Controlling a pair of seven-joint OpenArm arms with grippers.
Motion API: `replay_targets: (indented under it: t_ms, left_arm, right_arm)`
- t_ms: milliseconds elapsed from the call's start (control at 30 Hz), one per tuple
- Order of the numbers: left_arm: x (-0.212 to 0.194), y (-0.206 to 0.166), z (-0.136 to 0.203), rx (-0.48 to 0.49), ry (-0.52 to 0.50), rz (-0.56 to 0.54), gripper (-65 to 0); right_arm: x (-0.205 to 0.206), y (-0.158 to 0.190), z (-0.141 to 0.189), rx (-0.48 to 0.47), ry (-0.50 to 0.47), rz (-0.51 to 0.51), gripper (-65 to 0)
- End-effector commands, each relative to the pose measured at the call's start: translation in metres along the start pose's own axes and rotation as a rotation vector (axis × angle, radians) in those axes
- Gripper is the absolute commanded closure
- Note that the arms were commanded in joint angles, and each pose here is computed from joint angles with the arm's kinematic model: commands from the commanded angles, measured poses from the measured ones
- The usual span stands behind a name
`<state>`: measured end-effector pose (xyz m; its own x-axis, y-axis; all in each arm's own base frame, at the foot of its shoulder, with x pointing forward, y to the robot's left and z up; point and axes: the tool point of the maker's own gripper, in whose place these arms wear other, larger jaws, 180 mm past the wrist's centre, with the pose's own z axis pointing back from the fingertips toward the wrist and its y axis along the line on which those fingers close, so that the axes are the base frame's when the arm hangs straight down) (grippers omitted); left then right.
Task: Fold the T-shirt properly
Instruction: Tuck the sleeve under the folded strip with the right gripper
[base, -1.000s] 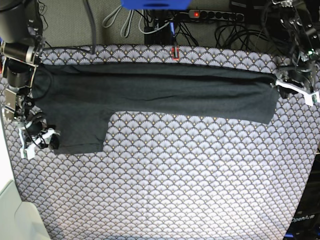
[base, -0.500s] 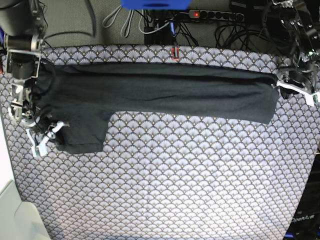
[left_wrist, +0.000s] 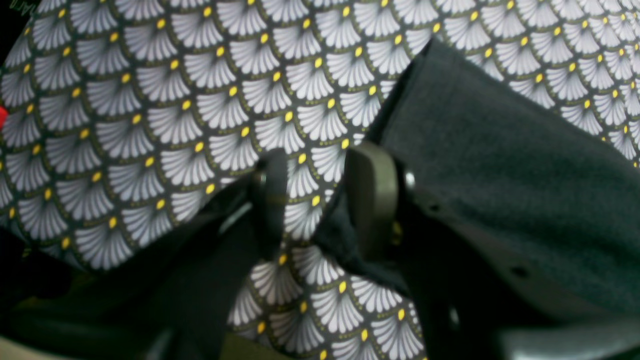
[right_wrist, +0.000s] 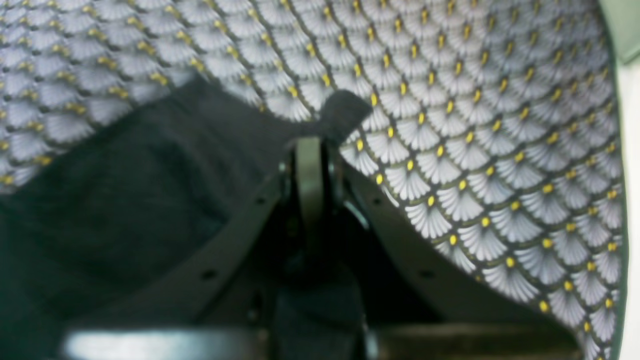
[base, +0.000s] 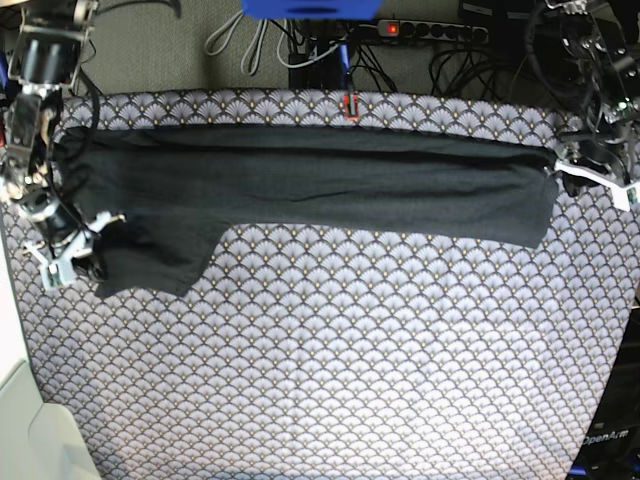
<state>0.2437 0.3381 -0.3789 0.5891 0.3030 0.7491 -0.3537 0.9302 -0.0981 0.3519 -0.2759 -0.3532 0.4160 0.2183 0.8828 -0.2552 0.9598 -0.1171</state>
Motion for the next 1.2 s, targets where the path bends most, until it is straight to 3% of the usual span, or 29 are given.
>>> replay_targets:
  t_ms: [0, 167, 467, 667, 933, 1167]
  left_arm:
    - [0.016, 0.001, 0.003, -0.003, -0.048, -0.017, -22.6]
    - [0.016, 0.001, 0.003, -0.003, -0.048, -0.017, -22.6]
    - [0.016, -0.001, 0.003, -0.007, -0.048, -0.019, -22.6]
    - [0.017, 0.0, 0.003, -0.006, -0.049, -0.021, -22.6]
    - [0.018, 0.0, 0.003, -0.008, -0.05, -0.026, -22.6]
    - [0.019, -0.001, 0.002, -0.009, -0.053, -0.025, -22.6]
  right_arm:
    - [0.019, -0.009, 0.01, -0.024, -0.047, 0.031, 0.0]
    - [0.026, 0.012, 0.044, -0.021, -0.065, 0.085, 0.0]
    - [0.031, 0.028, 0.093, -0.098, -0.085, 0.099, 0.0]
    - [0.02, 0.035, 0.108, -0.09, -0.048, 0.115, 0.0]
    - [0.014, 0.023, 0.128, -0.171, -0.041, 0.086, 0.0]
    - [-0.012, 0.038, 0.135, -0.149, 0.021, 0.04, 0.0]
